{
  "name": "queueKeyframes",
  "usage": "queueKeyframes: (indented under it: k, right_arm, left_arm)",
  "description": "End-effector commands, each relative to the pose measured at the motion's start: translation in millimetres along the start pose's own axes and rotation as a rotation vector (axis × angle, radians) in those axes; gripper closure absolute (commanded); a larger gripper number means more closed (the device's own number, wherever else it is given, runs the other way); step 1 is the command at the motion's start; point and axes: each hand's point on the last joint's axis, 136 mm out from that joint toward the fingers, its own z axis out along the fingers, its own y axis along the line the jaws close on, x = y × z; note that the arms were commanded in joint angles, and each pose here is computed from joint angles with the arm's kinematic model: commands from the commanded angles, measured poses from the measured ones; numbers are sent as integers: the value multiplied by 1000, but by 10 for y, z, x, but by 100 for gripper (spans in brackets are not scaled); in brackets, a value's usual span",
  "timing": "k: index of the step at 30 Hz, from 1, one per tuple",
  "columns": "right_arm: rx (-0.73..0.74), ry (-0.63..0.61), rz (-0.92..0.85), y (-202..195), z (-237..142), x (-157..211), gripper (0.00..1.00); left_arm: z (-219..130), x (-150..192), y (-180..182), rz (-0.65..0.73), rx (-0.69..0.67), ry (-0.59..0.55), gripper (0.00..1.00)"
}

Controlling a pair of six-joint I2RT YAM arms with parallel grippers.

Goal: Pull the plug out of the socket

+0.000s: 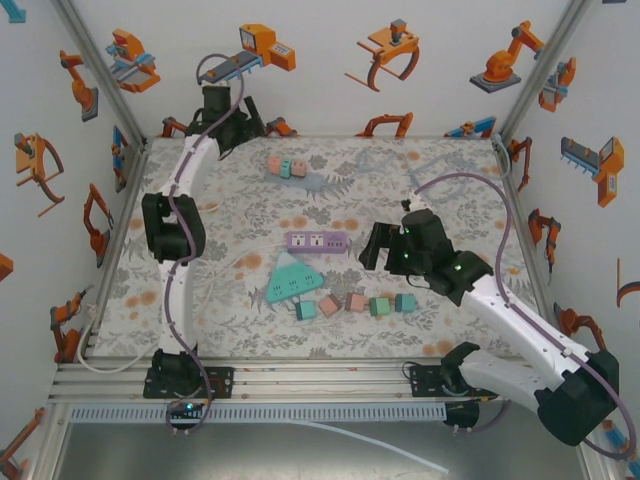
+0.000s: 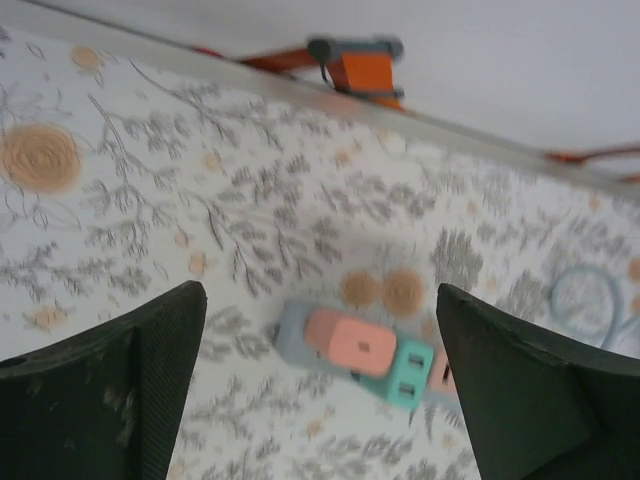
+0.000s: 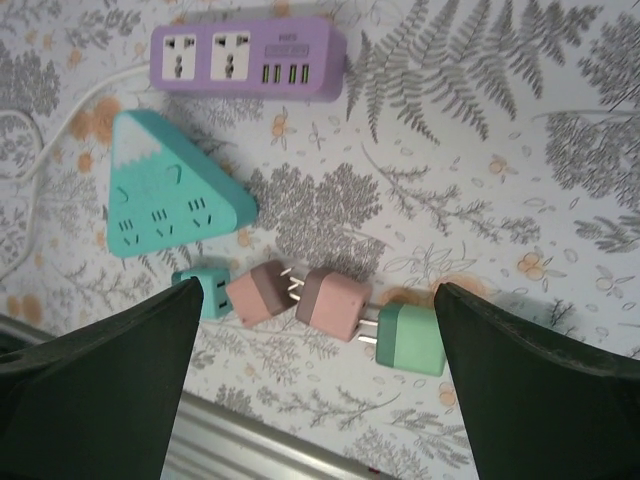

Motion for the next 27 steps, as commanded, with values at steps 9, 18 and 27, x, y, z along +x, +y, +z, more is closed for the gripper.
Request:
queueKeyframes:
  k: [9, 18, 27]
  right_arm:
    - [-2, -82, 68, 230, 373, -570, 13]
    - [44, -174, 268, 243, 1449, -1583, 16]
    - [48, -129, 366, -113, 2649, -1986, 23]
  left_arm:
    - [525, 754, 271, -373, 76, 288, 36]
    - [683, 1251, 303, -459, 108, 418, 48]
    - [643, 1520, 179, -433, 163, 515, 57]
